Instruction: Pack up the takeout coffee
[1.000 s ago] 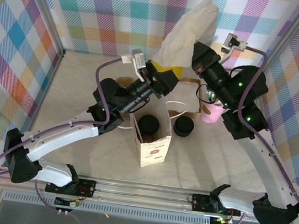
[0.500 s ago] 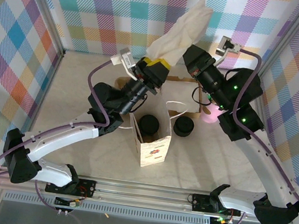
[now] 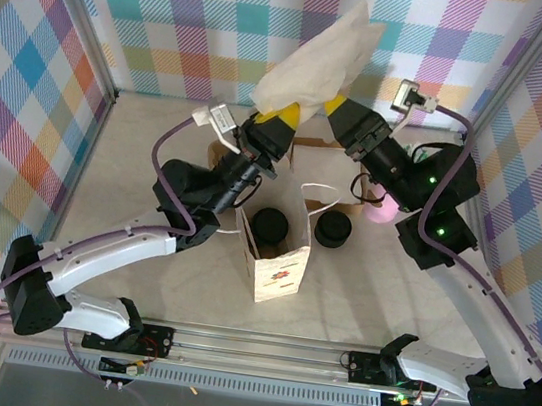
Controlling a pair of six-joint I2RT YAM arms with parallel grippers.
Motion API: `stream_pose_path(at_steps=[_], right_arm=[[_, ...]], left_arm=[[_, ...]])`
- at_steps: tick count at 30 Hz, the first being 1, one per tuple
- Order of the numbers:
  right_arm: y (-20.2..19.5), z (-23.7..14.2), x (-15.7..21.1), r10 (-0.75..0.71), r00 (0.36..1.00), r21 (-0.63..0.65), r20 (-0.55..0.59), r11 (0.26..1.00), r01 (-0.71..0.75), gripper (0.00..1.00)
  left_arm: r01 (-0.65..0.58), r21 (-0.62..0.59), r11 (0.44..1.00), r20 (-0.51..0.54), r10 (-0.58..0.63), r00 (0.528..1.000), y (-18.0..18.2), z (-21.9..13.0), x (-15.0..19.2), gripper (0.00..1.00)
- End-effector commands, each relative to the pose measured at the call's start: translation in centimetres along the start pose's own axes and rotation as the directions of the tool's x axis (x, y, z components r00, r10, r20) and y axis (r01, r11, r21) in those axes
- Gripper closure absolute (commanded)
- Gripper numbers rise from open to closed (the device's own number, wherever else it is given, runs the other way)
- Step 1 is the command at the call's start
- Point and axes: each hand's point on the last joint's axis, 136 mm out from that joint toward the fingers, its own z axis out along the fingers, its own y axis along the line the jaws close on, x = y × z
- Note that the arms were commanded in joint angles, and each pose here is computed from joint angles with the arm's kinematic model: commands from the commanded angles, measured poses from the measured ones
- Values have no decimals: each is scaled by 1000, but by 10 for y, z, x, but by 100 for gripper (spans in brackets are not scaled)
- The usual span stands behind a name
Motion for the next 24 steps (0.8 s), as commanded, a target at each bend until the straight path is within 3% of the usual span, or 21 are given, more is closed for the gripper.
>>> stream_pose_path(at_steps=[1, 5, 10, 15, 21, 24], right_arm=[[38, -10, -5, -89, 996, -149, -9, 985, 86, 29], [46, -6, 2, -64, 993, -220, -97, 975, 42, 16], [64, 0, 4, -53, 984, -346, -169, 938, -9, 9], [81, -1, -1, -107, 975, -413, -197, 911, 17, 8], [86, -8, -16, -152, 977, -409, -148, 909, 80, 9], [86, -12, -23, -166, 977, -401, -131, 911, 101, 21]], left_arm=[[-26, 123, 992, 57, 19, 998, -34, -8, -29, 100], [-17, 179, 984, 20, 13, 1000, -48, -11, -29, 100], [34, 216, 976, -11, -32, 999, -54, -14, -27, 100], [93, 205, 974, -53, -84, 995, -51, -20, -19, 100], [116, 154, 981, -58, -109, 992, -40, -31, -14, 100], [118, 126, 985, -56, -112, 992, -33, -35, -12, 100]])
